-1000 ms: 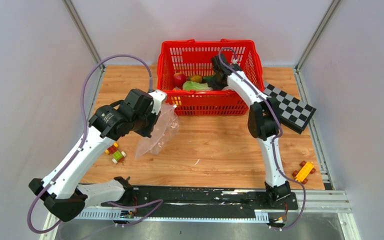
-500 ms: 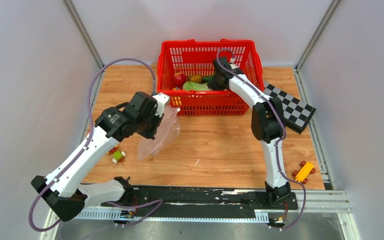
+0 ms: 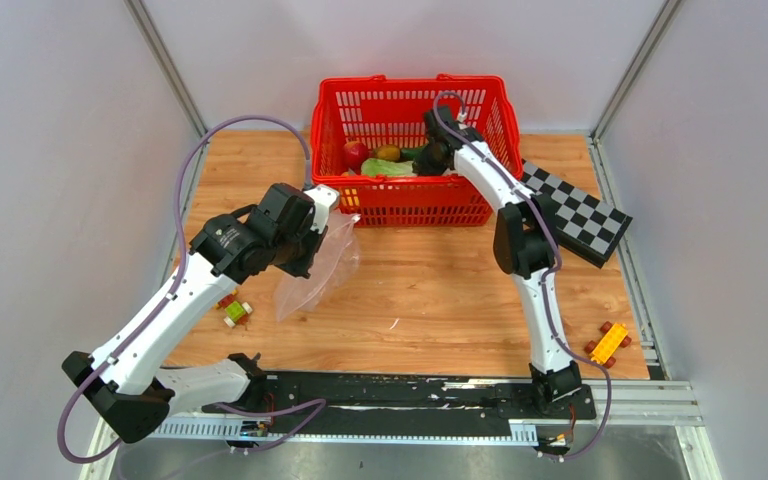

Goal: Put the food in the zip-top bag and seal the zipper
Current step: Pick up the fake vegetable from the bin.

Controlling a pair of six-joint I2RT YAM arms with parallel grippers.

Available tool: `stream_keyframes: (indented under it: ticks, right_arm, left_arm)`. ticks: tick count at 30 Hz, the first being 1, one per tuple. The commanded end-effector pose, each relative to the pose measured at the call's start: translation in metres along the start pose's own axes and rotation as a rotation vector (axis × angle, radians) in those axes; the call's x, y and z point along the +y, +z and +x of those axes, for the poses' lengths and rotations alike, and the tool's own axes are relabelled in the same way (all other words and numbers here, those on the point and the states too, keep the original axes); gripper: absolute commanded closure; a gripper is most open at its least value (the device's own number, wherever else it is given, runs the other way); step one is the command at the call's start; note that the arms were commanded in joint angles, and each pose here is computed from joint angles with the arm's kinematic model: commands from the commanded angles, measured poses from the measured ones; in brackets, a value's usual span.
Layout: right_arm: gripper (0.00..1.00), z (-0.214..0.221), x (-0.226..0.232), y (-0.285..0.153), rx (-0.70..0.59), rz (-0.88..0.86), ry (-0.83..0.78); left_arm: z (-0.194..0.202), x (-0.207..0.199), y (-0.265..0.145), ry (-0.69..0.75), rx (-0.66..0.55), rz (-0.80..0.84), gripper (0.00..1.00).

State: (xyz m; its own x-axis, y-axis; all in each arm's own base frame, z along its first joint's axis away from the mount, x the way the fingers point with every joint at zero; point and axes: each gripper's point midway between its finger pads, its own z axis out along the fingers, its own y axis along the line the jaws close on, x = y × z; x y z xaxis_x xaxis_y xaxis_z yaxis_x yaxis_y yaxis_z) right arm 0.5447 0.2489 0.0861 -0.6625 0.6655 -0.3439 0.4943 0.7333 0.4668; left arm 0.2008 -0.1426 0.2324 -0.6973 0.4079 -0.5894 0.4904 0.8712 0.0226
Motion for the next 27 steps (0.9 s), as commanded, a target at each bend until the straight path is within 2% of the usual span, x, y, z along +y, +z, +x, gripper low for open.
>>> stream_keyframes:
  ticks: [1,5,10,16,20,24,27]
  right_arm:
    - [0.99,0.037,-0.030,0.041,0.073,0.066,-0.014]
    - [1.00,0.021,-0.010,0.009,0.014,-0.011,-0.065]
    - [1.00,0.002,0.030,-0.054,-0.060,-0.181,-0.158]
    - [1.00,-0.015,0.048,-0.117,-0.143,-0.323,-0.202]
    - [1.00,-0.019,0.055,-0.139,-0.165,-0.382,-0.224]
    - [1.00,-0.017,0.059,-0.150,-0.132,-0.429,-0.256]
    - [1.00,-0.022,0.068,-0.165,-0.163,-0.479,-0.317]
  left_arm:
    - [-0.008,0.001,-0.006,-0.009,-0.053,-0.006,1.00]
    - [-0.008,0.001,-0.006,-0.009,-0.052,-0.007,1.00]
    - [-0.009,0.001,-0.003,-0.011,-0.058,-0.006,1.00]
    - [-0.010,-0.001,-0.003,-0.013,-0.067,0.005,1.00]
    - [-0.010,-0.001,-0.003,-0.016,-0.072,0.004,1.00]
    - [-0.011,-0.001,-0.004,-0.019,-0.079,0.004,1.00]
    - [-0.011,-0.001,-0.005,-0.019,-0.085,0.006,1.00]
